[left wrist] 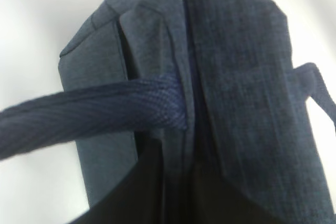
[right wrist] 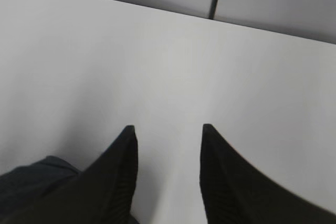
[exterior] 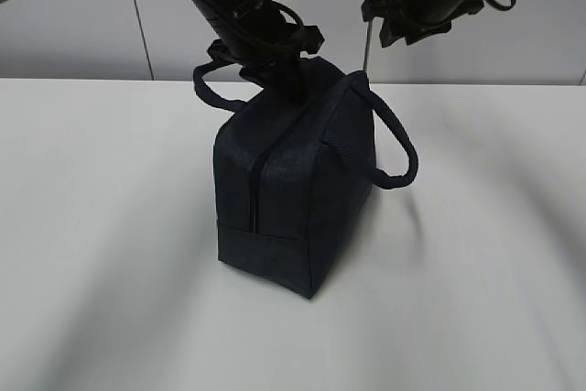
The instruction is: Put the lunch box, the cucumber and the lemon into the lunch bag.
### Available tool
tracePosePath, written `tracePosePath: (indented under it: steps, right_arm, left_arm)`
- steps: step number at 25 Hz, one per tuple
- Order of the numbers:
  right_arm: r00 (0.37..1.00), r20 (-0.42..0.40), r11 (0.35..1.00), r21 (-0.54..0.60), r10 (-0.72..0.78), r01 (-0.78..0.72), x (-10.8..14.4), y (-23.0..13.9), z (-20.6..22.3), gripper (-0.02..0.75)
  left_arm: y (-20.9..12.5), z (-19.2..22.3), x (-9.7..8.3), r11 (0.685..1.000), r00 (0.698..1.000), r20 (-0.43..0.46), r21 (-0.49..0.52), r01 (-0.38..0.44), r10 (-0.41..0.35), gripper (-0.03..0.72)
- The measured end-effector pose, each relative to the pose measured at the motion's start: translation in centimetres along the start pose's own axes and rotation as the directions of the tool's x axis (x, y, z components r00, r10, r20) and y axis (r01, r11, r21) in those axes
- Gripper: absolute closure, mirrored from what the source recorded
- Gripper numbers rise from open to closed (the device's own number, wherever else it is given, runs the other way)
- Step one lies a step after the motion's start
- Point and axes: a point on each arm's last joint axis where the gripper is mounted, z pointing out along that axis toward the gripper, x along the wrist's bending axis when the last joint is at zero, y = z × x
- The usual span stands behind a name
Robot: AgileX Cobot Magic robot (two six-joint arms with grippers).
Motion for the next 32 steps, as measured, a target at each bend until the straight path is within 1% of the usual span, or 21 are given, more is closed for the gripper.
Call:
tracePosePath:
  steps: [3, 8, 9, 12, 15, 17, 21, 25, 28, 30, 32]
  right_arm:
    - [0.998, 0.046, 0.999, 0.034, -0.04, 0.039, -0.3, 0.8, -2.4, 0.437]
    - [0.995, 0.078, 0.991, 0.123, -0.059, 0.049, -0.4, 1.1, -5.3, 0.437]
    - [0.995, 0.082, 0.99, 0.135, -0.061, 0.05, -0.5, 1.1, -5.7, 0.437]
    - [0.994, 0.092, 0.986, 0.161, -0.065, 0.05, -0.5, 1.2, -6.4, 0.437]
    - [0.994, 0.092, 0.986, 0.162, -0.065, 0.049, -0.5, 1.2, -6.6, 0.437]
    - [0.994, 0.092, 0.985, 0.166, -0.065, 0.049, -0.5, 1.2, -6.6, 0.437]
    - [0.996, 0.064, 0.985, 0.168, -0.056, 0.044, -0.3, 1.2, -6.7, 0.437]
    - [0.997, 0.054, 0.989, 0.145, -0.05, 0.041, -0.1, 1.5, -8.0, 0.437]
    - [0.998, 0.037, 0.993, 0.112, -0.042, 0.037, 0.2, 1.9, -9.7, 0.435]
    - [1.0, 0.007, 0.995, 0.097, -0.029, 0.028, 0.5, 1.9, -11.0, 0.429]
    - [1.0, -0.016, 0.995, 0.096, -0.019, 0.02, 0.8, 1.7, -11.9, 0.427]
  left_arm:
    - [0.0, -0.2, 0.5, 1.0, 1.0, -0.002, -0.004, 0.02, -0.02, 0.57]
    - [0.1, -0.5, 1.1, 0.999, 0.999, -0.008, -0.009, 0.032, -0.032, 0.384]
    - [0.1, -0.5, 1.1, 0.999, 0.999, -0.008, -0.009, 0.034, -0.034, 0.358]
    - [0.1, -0.5, 1.1, 0.999, 0.999, -0.01, -0.009, 0.046, -0.046, 0.312]
    - [0.1, -0.5, 1.2, 0.998, 0.998, -0.015, -0.009, 0.055, -0.055, 0.298]
    - [0.1, -0.7, 1.2, 0.999, 0.998, -0.033, -0.012, 0.051, -0.051, 0.294]
    - [0.3, -2.7, 0.6, 0.998, 0.997, -0.069, -0.046, 0.034, -0.037, 0.292]
    - [0.4, -4.8, 0.2, 0.997, 0.993, -0.115, -0.081, 0.018, -0.027, 0.292]
    - [0.5, -5.9, 0.0, 0.995, 0.987, -0.163, -0.099, -0.004, -0.012, 0.292]
    - [0.4, -6.7, -0.1, 0.994, 0.975, -0.221, -0.106, -0.033, 0.009, 0.292]
    - [0.3, -7.7, -0.6, 0.992, 0.965, -0.26, -0.11, -0.056, 0.026, 0.292]
